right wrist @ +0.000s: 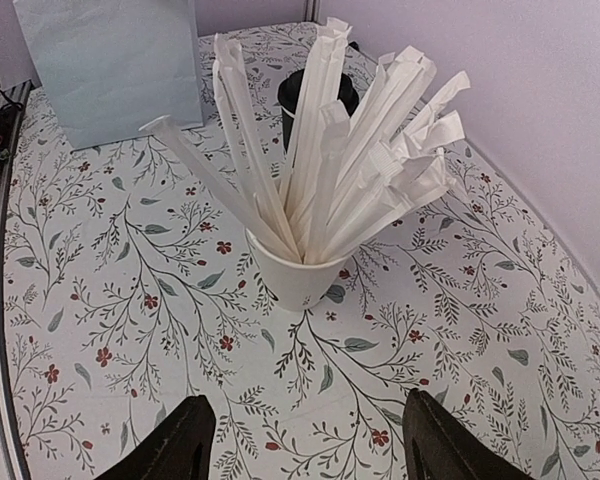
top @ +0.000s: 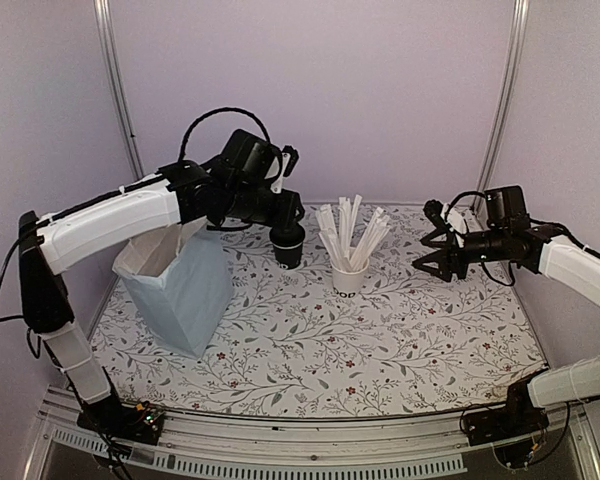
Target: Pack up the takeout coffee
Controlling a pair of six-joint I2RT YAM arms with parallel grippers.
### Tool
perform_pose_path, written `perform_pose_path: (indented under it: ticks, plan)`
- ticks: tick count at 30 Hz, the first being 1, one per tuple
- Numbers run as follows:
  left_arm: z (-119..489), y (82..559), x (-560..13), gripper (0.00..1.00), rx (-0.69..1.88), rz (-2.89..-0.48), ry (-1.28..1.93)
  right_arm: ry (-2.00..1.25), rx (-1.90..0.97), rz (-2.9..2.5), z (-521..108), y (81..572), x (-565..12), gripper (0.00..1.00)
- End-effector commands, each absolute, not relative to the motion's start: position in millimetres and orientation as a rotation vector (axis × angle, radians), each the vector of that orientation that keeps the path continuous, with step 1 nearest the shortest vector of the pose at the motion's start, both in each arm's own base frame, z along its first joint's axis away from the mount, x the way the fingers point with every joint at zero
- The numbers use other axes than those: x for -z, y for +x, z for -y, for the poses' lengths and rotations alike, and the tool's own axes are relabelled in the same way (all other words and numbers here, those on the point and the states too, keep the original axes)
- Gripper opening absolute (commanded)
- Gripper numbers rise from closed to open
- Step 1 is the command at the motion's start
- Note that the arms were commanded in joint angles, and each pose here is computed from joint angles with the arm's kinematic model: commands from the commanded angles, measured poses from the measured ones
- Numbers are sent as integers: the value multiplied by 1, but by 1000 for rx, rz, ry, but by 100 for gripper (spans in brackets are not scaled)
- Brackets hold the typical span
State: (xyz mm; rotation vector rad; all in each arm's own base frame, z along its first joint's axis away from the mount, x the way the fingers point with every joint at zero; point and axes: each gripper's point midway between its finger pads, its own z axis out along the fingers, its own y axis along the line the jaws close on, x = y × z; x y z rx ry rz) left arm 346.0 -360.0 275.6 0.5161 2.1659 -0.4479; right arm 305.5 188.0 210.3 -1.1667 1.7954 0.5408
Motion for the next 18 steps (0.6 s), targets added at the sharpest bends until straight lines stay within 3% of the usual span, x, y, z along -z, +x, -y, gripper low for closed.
perform_pose_path:
  ticks: [1,9,18]
  plan:
    - [347,382,-260,43,421,-2241,423,-1164,-508,-1757,-185,305,-219,67]
    - [349,437,-223,87,248,-2296,415,-1169,-517,-1755,-185,303,-218,67]
    - [343,460,-192,86,194,-2347,386,-1178,-525,-1750,-186,301,-219,67]
